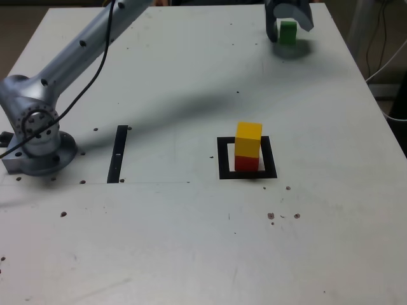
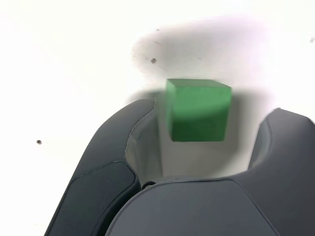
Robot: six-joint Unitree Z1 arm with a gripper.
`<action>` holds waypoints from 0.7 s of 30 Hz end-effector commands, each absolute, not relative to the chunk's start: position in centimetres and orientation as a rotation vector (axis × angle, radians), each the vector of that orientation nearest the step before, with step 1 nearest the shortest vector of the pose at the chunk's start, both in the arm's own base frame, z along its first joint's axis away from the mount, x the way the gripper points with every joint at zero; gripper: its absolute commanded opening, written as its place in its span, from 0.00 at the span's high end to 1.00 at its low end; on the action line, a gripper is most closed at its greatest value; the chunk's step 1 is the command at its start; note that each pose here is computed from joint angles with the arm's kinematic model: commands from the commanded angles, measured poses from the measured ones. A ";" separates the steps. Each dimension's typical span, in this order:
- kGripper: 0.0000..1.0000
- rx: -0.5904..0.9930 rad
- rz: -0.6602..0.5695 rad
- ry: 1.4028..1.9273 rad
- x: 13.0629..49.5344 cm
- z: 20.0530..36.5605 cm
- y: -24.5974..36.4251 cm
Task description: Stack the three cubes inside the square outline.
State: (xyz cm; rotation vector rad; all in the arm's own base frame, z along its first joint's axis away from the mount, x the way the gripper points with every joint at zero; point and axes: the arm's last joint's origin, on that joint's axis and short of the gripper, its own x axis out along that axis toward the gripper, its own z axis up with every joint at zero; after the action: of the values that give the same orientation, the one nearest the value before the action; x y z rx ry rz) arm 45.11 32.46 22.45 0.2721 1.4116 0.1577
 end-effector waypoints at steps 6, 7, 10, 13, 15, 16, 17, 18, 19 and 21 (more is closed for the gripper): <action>0.78 0.262 0.134 1.417 45.4 21.2 32.6; 0.78 0.262 0.133 1.418 45.4 21.1 32.6; 0.78 0.261 0.131 1.420 45.4 21.0 32.7; 0.79 0.261 0.130 1.420 45.4 21.0 32.6; 0.79 0.262 0.129 1.420 45.4 21.0 32.6; 0.79 0.262 0.129 1.420 45.4 21.0 32.6; 0.80 0.262 0.128 1.420 45.4 21.0 32.6; 0.80 0.262 0.128 1.420 45.4 21.1 32.6; 0.80 0.263 0.127 1.421 45.4 21.1 32.6; 0.81 0.264 0.126 1.421 45.4 21.2 32.6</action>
State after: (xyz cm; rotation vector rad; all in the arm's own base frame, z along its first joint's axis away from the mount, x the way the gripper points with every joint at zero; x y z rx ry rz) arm 45.35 32.52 21.36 0.2644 1.4173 0.1305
